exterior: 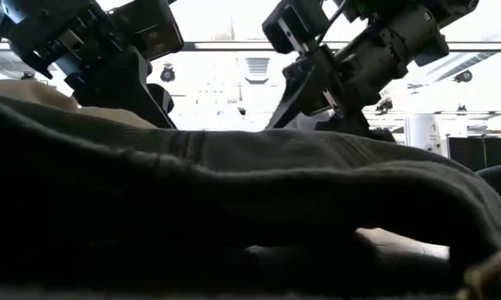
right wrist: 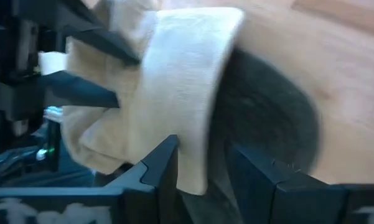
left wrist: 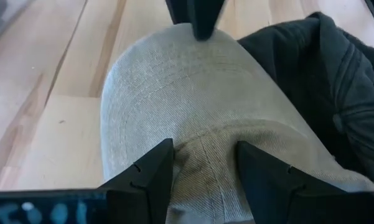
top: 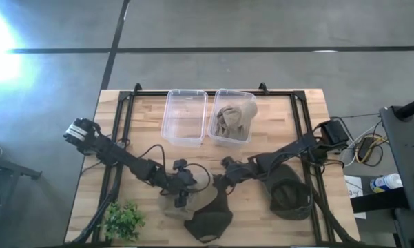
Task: Pick & Place hat
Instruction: Put the brown cap into the right transparent bin
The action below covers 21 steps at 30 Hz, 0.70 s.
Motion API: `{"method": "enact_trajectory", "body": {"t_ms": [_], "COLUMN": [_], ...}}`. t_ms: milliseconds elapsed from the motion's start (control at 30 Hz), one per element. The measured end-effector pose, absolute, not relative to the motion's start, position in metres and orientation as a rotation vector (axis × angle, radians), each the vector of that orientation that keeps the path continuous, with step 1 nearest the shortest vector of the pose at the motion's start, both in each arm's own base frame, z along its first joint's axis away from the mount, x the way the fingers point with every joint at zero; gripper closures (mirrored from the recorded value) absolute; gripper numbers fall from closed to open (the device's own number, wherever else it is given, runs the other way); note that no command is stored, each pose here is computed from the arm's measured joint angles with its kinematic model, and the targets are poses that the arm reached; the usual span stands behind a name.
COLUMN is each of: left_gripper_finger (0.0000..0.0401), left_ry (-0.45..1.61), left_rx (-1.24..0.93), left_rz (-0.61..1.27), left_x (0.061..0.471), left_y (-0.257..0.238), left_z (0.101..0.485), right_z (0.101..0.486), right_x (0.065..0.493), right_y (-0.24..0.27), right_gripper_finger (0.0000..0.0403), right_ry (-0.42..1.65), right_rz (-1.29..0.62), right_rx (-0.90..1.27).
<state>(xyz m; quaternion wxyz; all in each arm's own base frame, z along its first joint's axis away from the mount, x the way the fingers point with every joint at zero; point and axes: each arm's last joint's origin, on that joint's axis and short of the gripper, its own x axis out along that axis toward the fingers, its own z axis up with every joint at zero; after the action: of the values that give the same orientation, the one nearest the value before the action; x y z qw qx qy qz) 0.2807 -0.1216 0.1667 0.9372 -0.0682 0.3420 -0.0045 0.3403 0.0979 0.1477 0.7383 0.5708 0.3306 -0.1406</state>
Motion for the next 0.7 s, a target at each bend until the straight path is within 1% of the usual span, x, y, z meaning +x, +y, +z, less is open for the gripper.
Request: {"method": "enact_trajectory", "body": {"t_ms": [167,433,533,667,700], "left_gripper_finger": [0.0229,0.0229,0.0229,0.0229,0.0229], "left_ry": [0.694,0.669,0.635,0.568,0.566], "left_rx": [-0.143,-0.142,-0.148,-0.117,-0.105], "left_rz": [0.005,0.012,0.013,0.02,0.024], "left_x": [0.283,0.287,0.292,0.299,0.3], "left_y": [-0.117,-0.114,-0.116,-0.117,-0.117], "left_z": [0.167,0.171,0.181,0.2,0.205], "right_z": [0.154,0.161,0.162,0.166,0.169], "right_x": [0.346,0.352,0.353,0.353,0.352], "right_y": [0.096,0.093,0.094,0.094,0.093], "right_gripper_finger": [0.0275,0.0279,0.0303,0.037,0.0381], "right_ry": [0.674,0.675,0.682,0.67,0.663], "right_rz": [-0.248,-0.181,-0.154,-0.133,-0.126], "right_rx": [1.245,1.192,1.181,1.165,1.162]}}
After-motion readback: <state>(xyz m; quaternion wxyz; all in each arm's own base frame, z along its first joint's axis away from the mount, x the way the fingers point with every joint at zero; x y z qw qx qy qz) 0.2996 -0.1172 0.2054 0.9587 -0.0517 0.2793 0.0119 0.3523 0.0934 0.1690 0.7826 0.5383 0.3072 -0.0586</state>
